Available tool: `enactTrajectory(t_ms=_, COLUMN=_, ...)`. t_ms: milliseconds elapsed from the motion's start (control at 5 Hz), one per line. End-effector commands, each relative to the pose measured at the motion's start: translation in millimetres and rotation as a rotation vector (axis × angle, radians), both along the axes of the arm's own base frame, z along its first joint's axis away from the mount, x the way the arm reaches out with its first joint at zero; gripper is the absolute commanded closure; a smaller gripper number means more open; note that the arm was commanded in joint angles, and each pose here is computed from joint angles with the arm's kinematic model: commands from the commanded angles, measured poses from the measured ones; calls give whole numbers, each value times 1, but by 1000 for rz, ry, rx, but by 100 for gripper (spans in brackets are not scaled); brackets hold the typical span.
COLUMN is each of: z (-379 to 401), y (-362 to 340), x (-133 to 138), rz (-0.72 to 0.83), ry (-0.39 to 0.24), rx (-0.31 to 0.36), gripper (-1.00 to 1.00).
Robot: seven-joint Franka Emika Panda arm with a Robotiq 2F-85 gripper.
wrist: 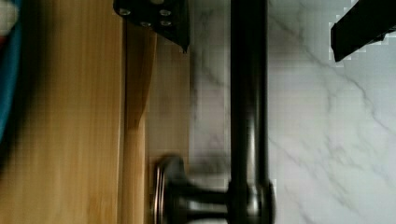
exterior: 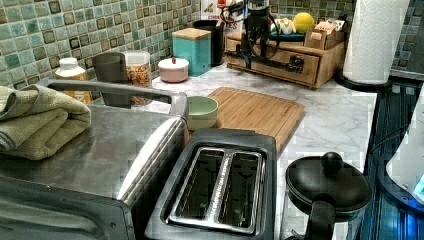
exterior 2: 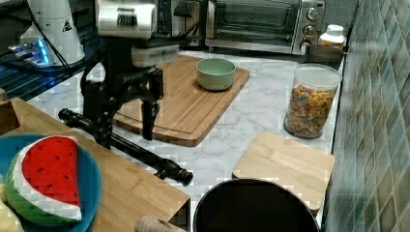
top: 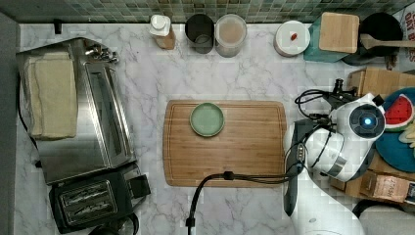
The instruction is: Open the drawer.
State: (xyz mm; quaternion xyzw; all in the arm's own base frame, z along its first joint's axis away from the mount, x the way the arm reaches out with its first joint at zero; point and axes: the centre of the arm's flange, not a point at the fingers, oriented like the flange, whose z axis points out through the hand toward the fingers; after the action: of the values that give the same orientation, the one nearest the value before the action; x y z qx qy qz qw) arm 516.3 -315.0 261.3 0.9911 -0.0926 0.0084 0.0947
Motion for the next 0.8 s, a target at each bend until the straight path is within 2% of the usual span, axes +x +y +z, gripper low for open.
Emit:
enactTrajectory(t_ms=200, z=-6, y=5, x=-21, rz=-88, ry=-17, rx=67, gripper=-100)
enactTrajectory(t_ms=800, z=-13, y=28, x=12, rz=-23, ry=-32, rx=83, gripper=-100)
